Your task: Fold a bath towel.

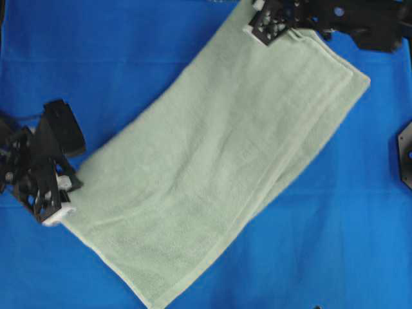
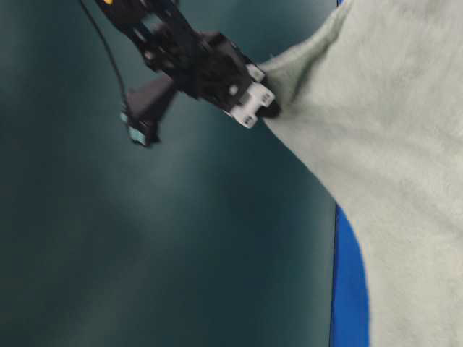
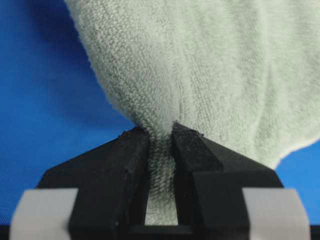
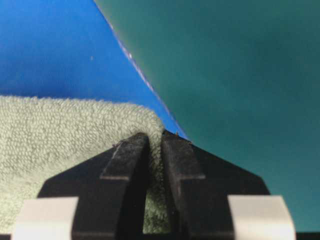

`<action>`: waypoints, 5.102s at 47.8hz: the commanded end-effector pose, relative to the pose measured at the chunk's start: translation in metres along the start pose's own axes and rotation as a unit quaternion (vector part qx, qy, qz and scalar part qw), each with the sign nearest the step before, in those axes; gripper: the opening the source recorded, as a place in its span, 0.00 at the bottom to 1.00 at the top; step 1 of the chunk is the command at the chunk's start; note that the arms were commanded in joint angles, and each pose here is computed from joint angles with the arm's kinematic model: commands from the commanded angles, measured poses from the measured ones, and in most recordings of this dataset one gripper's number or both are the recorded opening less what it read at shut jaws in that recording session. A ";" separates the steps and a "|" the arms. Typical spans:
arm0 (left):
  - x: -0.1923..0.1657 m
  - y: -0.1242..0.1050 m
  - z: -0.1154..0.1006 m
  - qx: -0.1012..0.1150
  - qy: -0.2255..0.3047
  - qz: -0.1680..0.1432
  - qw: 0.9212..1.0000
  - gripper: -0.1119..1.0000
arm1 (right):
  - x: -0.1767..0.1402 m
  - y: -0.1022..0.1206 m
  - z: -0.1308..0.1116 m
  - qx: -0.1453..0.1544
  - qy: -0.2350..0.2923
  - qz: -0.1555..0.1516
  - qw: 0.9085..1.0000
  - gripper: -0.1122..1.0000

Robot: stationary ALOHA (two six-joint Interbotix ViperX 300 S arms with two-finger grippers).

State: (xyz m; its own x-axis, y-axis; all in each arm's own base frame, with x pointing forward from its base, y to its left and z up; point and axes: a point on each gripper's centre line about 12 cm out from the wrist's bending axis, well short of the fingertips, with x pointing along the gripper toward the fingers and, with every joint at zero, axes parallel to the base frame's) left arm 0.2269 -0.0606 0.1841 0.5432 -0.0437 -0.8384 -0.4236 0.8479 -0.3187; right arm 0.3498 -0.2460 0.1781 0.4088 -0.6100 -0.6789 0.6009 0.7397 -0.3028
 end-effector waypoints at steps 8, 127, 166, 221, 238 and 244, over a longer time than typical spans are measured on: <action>0.010 0.019 -0.007 -0.016 -0.010 -0.007 1.000 0.19 | 0.017 -0.004 0.017 -0.016 -0.032 0.019 0.999 0.21; -0.064 0.025 0.011 0.149 -0.101 -0.033 0.983 0.85 | -0.020 -0.020 -0.160 0.144 0.129 0.058 0.979 0.23; -0.065 0.021 0.013 0.167 -0.114 -0.045 0.978 0.85 | -0.124 0.136 -0.035 0.115 0.072 0.195 0.971 0.23; -0.065 0.014 0.009 0.204 -0.115 -0.058 0.970 0.85 | -0.109 0.277 -0.032 0.112 0.086 0.269 0.953 0.40; -0.067 0.008 0.013 0.262 -0.142 -0.073 0.952 0.85 | -0.175 0.245 -0.002 0.089 0.025 0.275 0.957 0.68; -0.069 -0.001 0.010 0.315 -0.155 -0.090 0.932 0.85 | -0.194 0.218 0.000 0.086 0.003 0.267 0.960 0.68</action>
State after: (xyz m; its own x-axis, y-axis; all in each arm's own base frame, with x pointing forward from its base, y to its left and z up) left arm 0.1939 -0.0460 0.2396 0.7721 -0.1115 -0.6256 0.0948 0.9937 -0.0600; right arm 0.4148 0.0387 0.2146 0.6406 -0.1436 -0.7544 0.4259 0.8838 0.1934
